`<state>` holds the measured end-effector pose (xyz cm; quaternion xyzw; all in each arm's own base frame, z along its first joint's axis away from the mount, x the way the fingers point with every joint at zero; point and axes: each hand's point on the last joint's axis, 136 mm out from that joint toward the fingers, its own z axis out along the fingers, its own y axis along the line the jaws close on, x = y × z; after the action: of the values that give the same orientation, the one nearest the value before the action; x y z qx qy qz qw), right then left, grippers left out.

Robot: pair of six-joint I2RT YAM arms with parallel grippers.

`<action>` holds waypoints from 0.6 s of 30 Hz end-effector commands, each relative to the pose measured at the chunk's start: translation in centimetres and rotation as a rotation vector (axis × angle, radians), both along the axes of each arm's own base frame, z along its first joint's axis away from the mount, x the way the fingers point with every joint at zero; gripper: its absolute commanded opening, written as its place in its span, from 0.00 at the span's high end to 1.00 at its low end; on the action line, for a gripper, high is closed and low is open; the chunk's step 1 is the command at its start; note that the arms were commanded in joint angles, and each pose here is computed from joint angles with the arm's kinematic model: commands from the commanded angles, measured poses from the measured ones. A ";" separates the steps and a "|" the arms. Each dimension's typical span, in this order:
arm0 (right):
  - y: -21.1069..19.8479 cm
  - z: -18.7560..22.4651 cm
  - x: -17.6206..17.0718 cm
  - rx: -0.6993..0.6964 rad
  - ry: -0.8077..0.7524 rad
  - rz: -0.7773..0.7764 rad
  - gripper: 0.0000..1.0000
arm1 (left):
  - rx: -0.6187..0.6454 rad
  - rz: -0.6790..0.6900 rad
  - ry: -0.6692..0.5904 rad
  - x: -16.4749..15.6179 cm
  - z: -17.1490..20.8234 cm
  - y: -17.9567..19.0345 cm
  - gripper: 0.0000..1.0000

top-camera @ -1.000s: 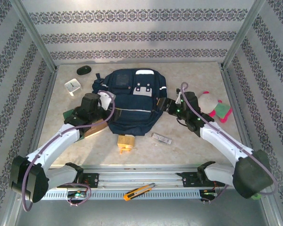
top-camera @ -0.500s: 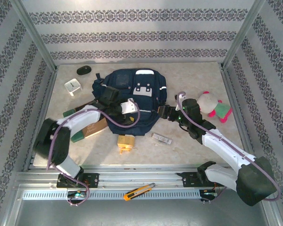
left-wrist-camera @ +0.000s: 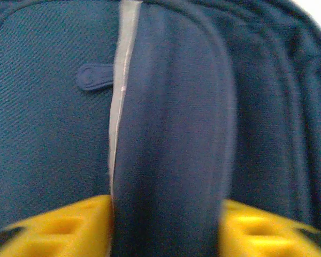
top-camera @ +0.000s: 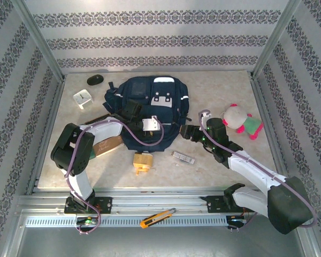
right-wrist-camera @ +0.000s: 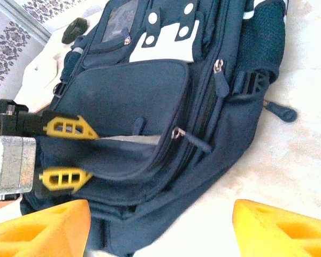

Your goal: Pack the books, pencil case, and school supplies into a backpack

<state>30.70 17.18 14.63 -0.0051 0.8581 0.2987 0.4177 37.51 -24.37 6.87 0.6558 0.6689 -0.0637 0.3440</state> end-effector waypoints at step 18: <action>-1.4 -1.1 7.9 -0.450 -0.281 0.511 0.35 | -0.463 0.030 -0.152 2.5 21.6 3.0 1.00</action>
<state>38.90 14.38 13.75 -0.2322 0.8463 0.2026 0.4345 40.71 -20.65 23.73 0.5544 0.6621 -0.1230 0.4890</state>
